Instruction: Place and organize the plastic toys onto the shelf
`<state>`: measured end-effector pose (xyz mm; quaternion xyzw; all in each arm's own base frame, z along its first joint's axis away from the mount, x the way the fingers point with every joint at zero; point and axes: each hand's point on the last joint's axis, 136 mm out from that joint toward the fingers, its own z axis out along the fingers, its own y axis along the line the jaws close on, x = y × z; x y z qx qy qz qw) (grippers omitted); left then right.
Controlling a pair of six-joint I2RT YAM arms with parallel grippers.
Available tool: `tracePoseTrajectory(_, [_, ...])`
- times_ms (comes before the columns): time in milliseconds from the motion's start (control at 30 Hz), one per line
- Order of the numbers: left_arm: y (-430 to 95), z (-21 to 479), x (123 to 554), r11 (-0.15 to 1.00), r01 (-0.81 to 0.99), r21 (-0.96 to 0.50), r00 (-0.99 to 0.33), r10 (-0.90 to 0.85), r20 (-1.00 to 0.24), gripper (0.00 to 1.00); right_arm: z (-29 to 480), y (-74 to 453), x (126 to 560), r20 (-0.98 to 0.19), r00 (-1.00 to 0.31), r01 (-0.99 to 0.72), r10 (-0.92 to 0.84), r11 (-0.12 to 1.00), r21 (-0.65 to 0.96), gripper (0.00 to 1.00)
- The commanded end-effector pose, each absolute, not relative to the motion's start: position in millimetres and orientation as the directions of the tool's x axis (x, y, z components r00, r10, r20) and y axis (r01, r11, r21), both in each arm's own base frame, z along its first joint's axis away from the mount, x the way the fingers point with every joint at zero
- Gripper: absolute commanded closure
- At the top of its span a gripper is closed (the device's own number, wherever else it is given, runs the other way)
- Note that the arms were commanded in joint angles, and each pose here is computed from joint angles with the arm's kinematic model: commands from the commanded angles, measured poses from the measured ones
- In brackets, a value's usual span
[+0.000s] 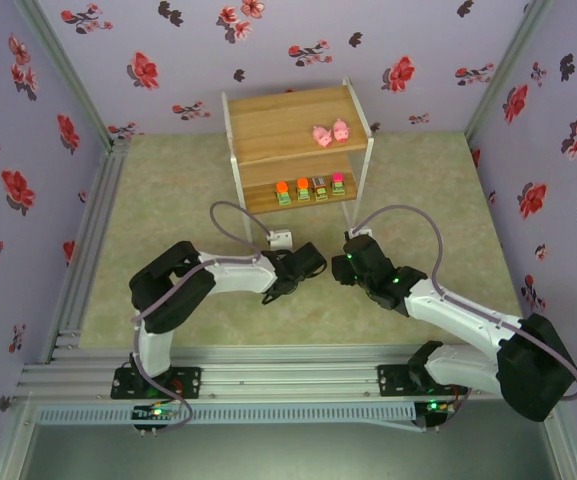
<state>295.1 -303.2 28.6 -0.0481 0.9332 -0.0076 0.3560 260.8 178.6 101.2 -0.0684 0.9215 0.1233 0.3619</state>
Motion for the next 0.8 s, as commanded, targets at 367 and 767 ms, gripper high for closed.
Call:
tracePoseTrajectory(367, [-299.7,24.6,298.9,0.996,-0.091,-0.016,-0.751,-0.079,-0.656,0.49,97.1,183.3,260.2,-0.680,-0.731,-0.239,-0.058,0.955,0.176,0.58])
tracePoseTrajectory(767, [-297.3,24.3,299.7,0.995,-0.098,-0.016,-0.751,-0.085,-0.655,0.55,93.6,188.0,259.4,-0.666,-0.742,-0.254,-0.069,0.949,0.186,0.58])
